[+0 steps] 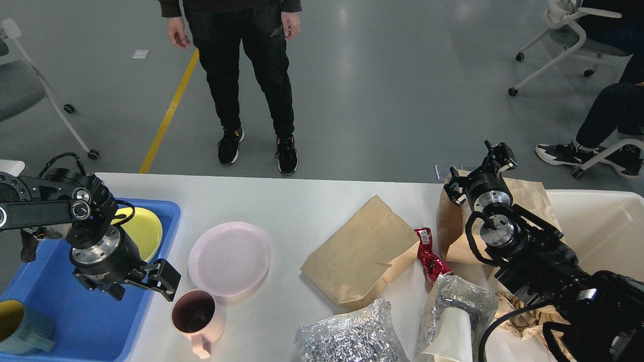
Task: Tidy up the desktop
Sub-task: 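Lower the left gripper toward the dark red cup beside the tray, then grasp the dark red cup with the left gripper and lift it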
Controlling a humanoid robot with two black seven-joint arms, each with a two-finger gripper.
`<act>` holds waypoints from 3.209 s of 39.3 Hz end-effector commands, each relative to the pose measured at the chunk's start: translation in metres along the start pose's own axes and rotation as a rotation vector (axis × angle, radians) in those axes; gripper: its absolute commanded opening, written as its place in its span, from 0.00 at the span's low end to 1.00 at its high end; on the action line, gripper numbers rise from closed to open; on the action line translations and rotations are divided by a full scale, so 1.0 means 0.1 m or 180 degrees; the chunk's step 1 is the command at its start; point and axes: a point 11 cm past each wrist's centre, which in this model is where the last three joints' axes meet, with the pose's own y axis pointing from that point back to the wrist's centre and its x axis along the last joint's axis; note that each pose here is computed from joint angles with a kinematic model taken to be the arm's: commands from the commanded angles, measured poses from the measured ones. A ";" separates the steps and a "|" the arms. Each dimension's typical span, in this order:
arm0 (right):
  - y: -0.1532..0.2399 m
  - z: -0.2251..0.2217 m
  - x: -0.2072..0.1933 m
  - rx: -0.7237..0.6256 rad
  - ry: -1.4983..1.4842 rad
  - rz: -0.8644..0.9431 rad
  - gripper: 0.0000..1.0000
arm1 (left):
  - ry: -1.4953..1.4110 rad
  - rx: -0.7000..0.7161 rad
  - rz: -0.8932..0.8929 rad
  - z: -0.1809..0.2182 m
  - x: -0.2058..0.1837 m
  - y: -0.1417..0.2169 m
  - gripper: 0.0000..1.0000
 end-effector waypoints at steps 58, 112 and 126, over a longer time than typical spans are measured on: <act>0.00 0.00 0.00 -0.0004 0.0000 -0.0002 1.00 | -0.0018 0.0078 -0.0039 0.10 -0.04 -0.26 1.00; 0.00 0.00 0.00 -0.0004 0.0000 -0.0002 1.00 | -0.0075 0.0078 -0.0072 0.34 0.06 -0.64 0.89; 0.00 0.00 0.00 -0.0004 0.0002 0.0002 1.00 | -0.0076 0.0075 -0.0139 0.32 0.02 -0.66 0.67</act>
